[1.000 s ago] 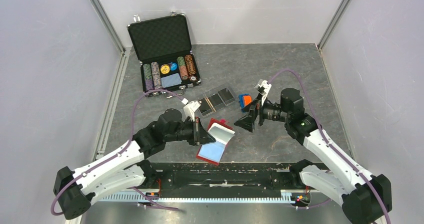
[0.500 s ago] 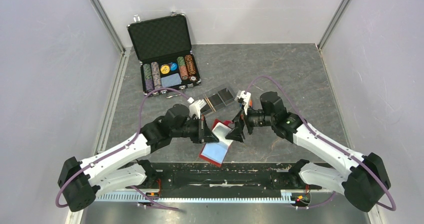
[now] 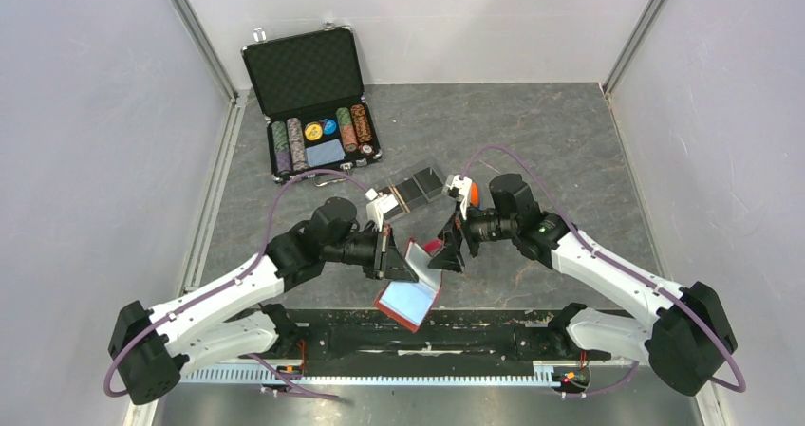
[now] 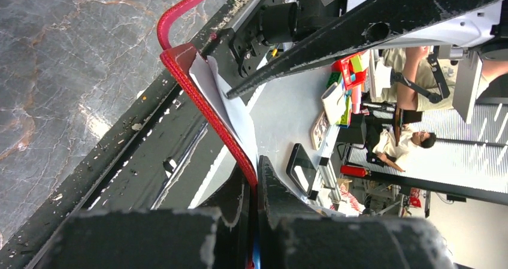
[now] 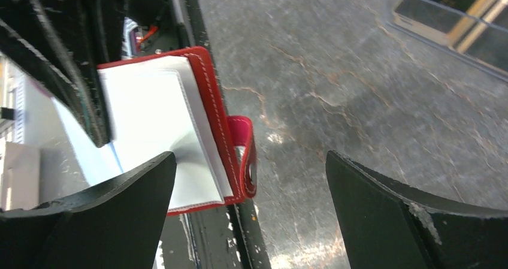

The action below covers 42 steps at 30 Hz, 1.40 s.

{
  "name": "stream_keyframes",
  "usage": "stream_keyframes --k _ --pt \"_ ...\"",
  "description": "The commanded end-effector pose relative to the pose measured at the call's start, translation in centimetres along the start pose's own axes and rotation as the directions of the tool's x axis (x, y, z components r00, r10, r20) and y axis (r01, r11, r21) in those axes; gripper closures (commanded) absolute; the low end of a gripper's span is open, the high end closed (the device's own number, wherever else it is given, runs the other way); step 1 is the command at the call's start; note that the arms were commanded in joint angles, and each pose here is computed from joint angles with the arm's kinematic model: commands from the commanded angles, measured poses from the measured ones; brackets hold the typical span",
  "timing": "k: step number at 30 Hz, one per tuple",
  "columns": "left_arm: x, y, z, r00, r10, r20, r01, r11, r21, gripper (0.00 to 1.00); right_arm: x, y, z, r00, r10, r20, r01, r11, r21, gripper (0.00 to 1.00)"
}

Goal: Put the credit cards into the card holder
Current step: Open the card holder at the center of the board.

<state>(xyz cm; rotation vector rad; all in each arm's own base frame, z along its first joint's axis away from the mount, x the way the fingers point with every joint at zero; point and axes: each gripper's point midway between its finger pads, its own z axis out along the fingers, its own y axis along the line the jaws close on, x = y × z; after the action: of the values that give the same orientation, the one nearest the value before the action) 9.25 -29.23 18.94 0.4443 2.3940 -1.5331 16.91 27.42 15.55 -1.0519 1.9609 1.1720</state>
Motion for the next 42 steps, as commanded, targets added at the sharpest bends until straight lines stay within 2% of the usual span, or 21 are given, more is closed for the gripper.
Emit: stream_keyframes --k 1,6,21,27,31,32,33,35,37,38,39,40,42 --pt "-1.1 -2.9 -1.0 0.993 0.112 0.045 -0.116 0.989 0.096 0.98 -2.5 3.2 -0.3 0.993 -0.068 0.091 0.082 0.983 -0.165 0.02" --pt "-0.8 -2.3 -1.0 0.993 0.116 0.037 -0.119 0.99 0.08 0.98 -3.2 4.9 -0.7 0.989 -0.07 0.126 0.1 0.964 -0.246 0.02" --pt "-1.3 -4.5 -1.9 0.972 0.217 0.09 -0.23 0.959 0.167 0.98 -1.9 5.3 -0.2 0.996 -0.015 0.083 0.04 0.95 -0.311 0.02" --pt "-1.2 -3.9 -1.7 0.974 0.204 0.1 -0.217 0.965 0.149 0.98 -1.9 6.6 -0.3 0.997 -0.001 0.082 0.032 0.925 -0.379 0.04" --pt "-1.5 -3.2 -1.5 0.975 0.188 0.118 -0.202 0.972 0.118 0.98 -2.1 7.8 -0.6 0.997 0.0 0.077 0.034 0.897 -0.44 0.28" --pt "-1.6 -3.0 -1.5 0.974 0.189 0.122 -0.202 0.973 0.111 0.98 -2.3 7.9 -0.7 0.997 -0.001 0.081 0.037 0.897 -0.44 0.37" --pt "-1.6 -2.8 -1.4 0.974 0.187 0.125 -0.201 0.974 0.102 0.98 -2.3 7.9 -0.7 0.997 0.0 0.081 0.036 0.897 -0.441 0.53" --pt "-1.8 -2.6 -1.3 0.975 0.185 0.124 -0.197 0.977 0.086 0.97 -2.5 8.0 -0.7 0.996 0.002 0.084 0.035 0.896 -0.443 0.71" --pt "-2.0 -2.4 -1.2 0.976 0.18 0.123 -0.19 0.979 0.074 0.93 -2.5 8.0 -0.7 0.996 0.004 0.084 0.034 0.897 -0.441 0.91" --pt "-2.1 -2.2 -1.2 0.976 0.18 0.125 -0.189 0.98 0.061 0.88 -2.6 7.9 -0.7 0.996 0.005 0.087 0.034 0.9 -0.435 1.0" --pt "-2.1 -2.0 -1.1 0.976 0.178 0.122 -0.185 0.982 0.046 0.81 -2.7 7.7 -0.6 0.996 0.009 0.089 0.03 0.906 -0.422 1.0" --pt "-2.3 -1.5 -1.2 0.977 0.173 0.124 -0.176 0.984 0.012 0.7 -2.8 7.3 -0.5 0.996 0.018 0.092 0.02 0.92 -0.392 1.0" --pt "-3.0 -0.4 -1.6 0.975 0.169 0.141 -0.159 0.984 -0.081 0.41 -2.7 6.3 -0.3 0.995 0.05 0.084 -0.02 0.943 -0.333 1.0"
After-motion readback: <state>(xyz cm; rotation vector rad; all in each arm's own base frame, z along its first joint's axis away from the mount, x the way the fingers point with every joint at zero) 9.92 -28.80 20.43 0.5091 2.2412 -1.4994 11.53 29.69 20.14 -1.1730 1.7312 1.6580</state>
